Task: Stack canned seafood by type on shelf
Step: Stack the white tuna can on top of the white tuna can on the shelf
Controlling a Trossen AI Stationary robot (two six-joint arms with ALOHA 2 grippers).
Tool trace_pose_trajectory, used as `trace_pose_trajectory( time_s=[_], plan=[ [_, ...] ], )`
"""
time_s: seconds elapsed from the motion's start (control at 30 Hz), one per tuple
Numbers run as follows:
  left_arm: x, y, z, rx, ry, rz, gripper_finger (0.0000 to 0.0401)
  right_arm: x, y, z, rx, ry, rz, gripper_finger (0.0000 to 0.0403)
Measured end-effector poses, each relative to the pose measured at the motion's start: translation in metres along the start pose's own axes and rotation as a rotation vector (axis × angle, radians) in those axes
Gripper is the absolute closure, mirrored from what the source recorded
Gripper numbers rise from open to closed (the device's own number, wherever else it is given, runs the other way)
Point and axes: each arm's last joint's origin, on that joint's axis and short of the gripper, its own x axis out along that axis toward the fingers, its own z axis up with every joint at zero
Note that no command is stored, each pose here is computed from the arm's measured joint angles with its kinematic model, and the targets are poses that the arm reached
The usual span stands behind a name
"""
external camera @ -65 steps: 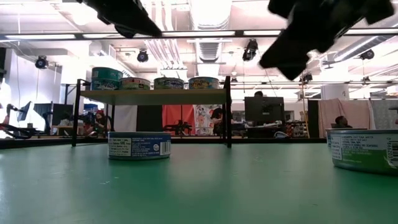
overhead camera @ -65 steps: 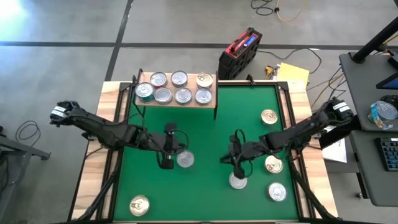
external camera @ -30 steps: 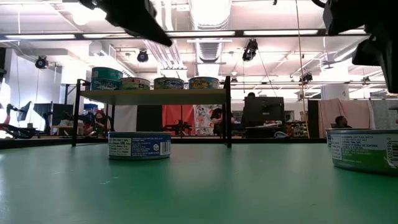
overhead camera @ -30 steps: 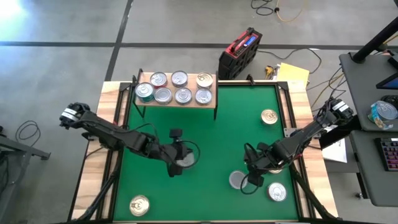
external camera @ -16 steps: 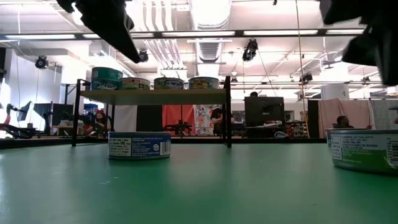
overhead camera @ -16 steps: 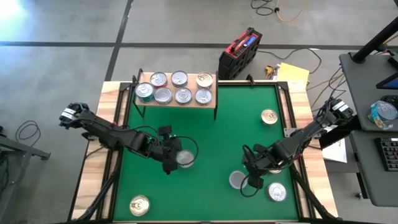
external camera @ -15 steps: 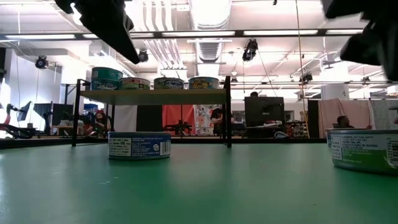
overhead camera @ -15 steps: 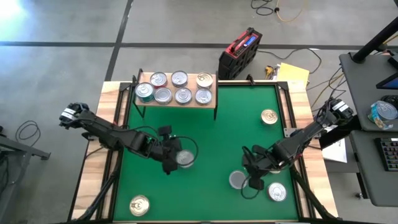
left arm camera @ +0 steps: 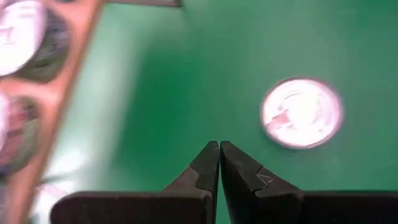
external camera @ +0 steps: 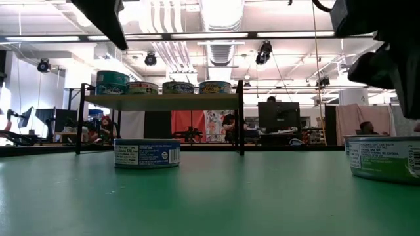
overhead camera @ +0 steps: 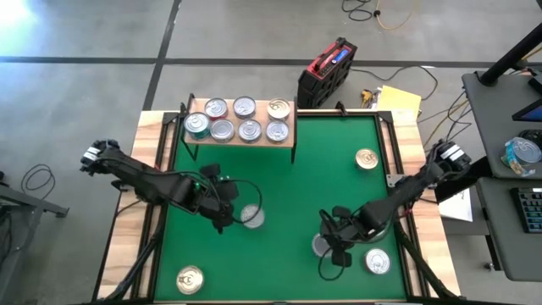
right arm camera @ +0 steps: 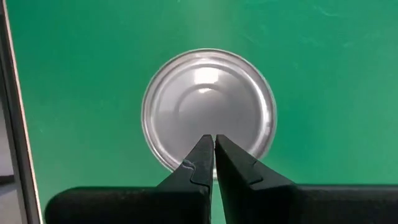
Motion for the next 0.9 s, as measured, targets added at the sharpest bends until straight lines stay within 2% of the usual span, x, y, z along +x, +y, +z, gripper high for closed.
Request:
trace_pose_trajectory(
  time_s=[0.23, 0.57, 0.77, 0.9],
  plan=[
    [-0.025, 0.015, 0.0, -0.003, 0.037, 0.121, 0.0401, 0.011, 0.002, 0.004, -0.006, -0.026, -0.007, 0.0394],
    [-0.026, 0.011, -0.004, 0.039, 0.041, 0.123, 0.0401, 0.025, -0.009, 0.013, 0.0, -0.016, -0.048, 0.0394],
    [-0.03, 0.008, -0.009, 0.017, 0.045, 0.124, 0.0401, 0.029, -0.018, 0.023, -0.001, -0.021, -0.05, 0.0394],
    [-0.033, 0.003, -0.012, 0.011, 0.037, 0.115, 0.0401, 0.029, -0.03, 0.03, 0.032, -0.058, -0.112, 0.0394]
  ],
)
